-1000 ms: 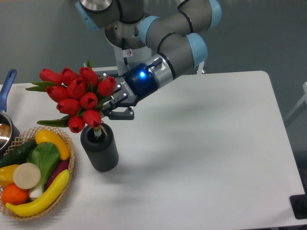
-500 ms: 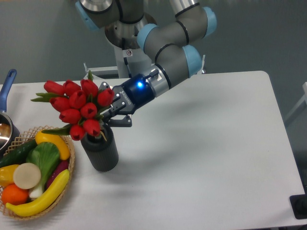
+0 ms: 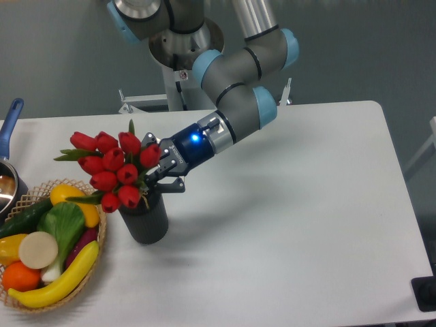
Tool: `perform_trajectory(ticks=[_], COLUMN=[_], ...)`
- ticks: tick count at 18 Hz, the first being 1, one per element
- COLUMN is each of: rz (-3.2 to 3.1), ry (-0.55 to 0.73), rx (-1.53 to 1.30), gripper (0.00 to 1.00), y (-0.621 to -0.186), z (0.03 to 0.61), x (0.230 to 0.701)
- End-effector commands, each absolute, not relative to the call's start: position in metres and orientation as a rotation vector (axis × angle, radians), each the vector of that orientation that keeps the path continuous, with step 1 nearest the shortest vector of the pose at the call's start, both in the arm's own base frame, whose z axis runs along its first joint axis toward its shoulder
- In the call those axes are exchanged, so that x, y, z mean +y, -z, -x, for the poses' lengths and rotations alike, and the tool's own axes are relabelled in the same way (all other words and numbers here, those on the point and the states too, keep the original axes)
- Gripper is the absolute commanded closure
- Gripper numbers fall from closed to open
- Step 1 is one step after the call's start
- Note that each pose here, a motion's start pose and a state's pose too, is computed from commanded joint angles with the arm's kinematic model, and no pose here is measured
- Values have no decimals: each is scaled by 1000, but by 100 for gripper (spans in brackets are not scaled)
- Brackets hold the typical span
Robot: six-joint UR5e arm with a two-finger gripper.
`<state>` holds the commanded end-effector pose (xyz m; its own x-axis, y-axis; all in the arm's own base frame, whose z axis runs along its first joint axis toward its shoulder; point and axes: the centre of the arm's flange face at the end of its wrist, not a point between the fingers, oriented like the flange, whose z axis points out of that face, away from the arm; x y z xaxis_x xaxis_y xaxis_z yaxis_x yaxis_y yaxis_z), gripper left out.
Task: Insert the flowers into the vase
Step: 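Push the tulips deeper into the vase, holding the stems, then open the gripper to release the tulips in the vase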
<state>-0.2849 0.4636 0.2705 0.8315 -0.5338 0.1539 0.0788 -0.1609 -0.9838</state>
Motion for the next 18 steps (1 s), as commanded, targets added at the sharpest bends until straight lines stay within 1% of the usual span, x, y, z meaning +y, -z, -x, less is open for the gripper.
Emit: perform_trajectory(ticks=[3,4,9,13,15,18], rz=[1659,1660,1661,1660,1659,1720], ry=[564,567,540,490,453,359], rx=[342,340,317,302,288,285], gripper=[4,1,0,0,0,0], y=[-267,-265,-268,-285,-295,-317], z=[286,285,295,301,306,309], x=[459,458,447,429,415,388])
